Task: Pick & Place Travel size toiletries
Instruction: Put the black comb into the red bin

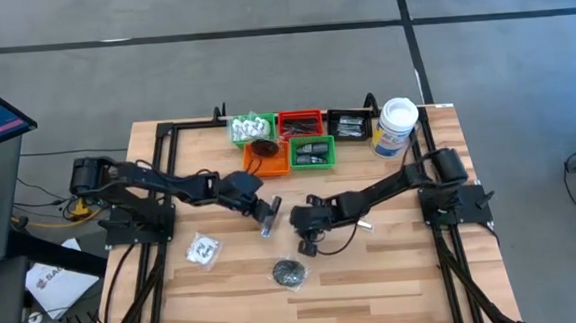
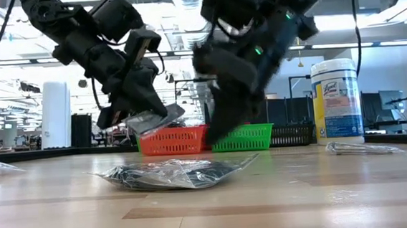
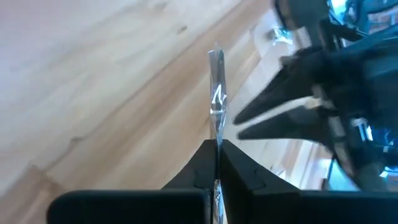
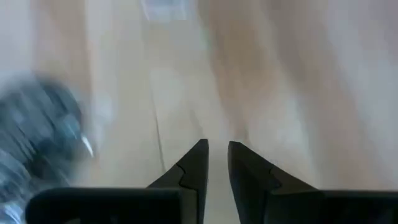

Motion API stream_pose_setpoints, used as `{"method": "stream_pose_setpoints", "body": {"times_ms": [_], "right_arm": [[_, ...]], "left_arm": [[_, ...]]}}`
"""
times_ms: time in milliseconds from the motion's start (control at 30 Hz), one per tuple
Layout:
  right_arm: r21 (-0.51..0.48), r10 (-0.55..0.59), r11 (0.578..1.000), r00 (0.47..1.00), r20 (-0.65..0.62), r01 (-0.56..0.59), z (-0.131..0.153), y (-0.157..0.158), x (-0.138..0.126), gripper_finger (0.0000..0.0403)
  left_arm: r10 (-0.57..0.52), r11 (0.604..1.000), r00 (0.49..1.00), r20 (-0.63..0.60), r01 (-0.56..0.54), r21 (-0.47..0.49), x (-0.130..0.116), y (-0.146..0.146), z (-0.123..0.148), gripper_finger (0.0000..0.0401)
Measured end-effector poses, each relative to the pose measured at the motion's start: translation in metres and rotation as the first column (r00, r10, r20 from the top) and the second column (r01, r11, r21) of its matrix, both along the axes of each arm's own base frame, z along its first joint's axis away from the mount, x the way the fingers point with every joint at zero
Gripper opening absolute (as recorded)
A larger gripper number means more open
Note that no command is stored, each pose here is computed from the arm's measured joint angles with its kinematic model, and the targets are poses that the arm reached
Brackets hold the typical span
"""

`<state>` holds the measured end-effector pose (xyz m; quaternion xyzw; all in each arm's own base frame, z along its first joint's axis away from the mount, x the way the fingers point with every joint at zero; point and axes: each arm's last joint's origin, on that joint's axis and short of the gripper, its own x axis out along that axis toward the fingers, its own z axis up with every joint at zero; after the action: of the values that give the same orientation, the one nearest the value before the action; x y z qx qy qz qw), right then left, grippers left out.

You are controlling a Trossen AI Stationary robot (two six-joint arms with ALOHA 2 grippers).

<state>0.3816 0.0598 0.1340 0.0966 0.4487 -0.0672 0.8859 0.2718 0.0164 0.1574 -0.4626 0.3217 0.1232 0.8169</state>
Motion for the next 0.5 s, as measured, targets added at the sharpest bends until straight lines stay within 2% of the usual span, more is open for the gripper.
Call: {"method": "stream_pose_setpoints", "body": {"times_ms": [233,500], "right_arm": [[-0.072,-0.026,0.997,0.995,0.093,0.033,0.055,-0.025,-0.012,0.0055],[-0.08,-0.088,0.991,0.966,0.242,0.11,0.121,-0.058,-0.038,0.0055]], "left_arm": [[0.029,0.999,0.998,0.048,-0.031,0.029,-0.004,0.011,0.012,0.0001],[0.019,0.998,0.995,0.101,-0.025,0.055,0.001,0.027,0.028,0.0001]]}}
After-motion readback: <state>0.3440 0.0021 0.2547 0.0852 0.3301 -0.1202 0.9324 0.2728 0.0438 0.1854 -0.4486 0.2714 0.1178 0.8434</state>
